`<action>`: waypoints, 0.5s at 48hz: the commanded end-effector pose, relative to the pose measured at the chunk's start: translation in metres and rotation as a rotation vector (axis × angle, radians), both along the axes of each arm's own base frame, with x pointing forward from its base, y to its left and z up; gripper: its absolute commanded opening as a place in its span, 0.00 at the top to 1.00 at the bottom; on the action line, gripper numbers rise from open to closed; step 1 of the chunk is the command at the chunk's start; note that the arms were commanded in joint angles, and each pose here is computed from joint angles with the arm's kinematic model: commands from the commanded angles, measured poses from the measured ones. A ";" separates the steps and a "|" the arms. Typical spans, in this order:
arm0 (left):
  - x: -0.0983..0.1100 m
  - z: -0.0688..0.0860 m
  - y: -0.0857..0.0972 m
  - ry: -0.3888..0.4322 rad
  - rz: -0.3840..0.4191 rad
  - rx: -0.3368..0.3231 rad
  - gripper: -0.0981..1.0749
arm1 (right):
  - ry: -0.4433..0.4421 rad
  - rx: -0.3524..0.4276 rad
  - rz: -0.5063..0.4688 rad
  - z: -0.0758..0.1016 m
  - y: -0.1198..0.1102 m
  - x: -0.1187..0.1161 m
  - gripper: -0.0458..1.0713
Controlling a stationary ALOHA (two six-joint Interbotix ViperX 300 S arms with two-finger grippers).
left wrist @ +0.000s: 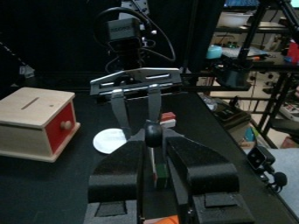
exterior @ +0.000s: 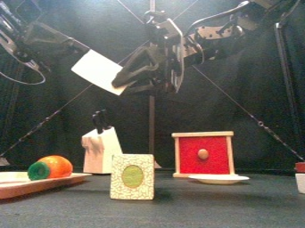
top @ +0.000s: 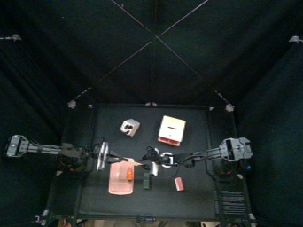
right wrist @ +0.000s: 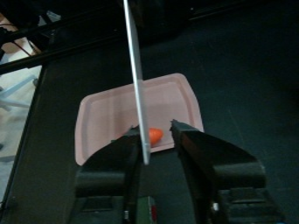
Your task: Grab cleaver with both hands
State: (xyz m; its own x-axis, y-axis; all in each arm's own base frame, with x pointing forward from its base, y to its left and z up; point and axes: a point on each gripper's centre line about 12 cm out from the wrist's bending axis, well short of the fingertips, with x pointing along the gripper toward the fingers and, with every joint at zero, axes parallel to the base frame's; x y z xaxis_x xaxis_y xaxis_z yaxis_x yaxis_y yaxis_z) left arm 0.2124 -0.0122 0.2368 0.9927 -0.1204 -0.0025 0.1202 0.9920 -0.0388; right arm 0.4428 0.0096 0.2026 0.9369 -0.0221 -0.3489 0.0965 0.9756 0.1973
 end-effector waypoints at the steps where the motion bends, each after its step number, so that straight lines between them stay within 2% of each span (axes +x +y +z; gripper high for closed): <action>1: 0.003 0.009 0.000 -0.029 -0.001 -0.002 0.45 | -0.049 -0.005 0.005 0.019 0.001 0.004 0.53; 12: 0.001 0.002 0.000 -0.009 0.000 -0.003 0.45 | -0.065 -0.022 0.022 0.026 0.004 0.002 0.71; 24: -0.003 -0.013 -0.001 0.060 0.000 0.002 0.45 | -0.072 -0.044 0.045 0.029 0.008 -0.002 0.72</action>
State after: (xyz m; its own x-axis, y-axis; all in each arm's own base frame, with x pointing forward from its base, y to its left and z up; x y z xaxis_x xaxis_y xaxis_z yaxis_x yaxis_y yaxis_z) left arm 0.2077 -0.0125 0.2235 0.9916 -0.1186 -0.0520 0.1162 0.9921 -0.0468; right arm 0.4424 0.0159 0.2039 0.9379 0.0012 -0.3470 0.0579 0.9854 0.1599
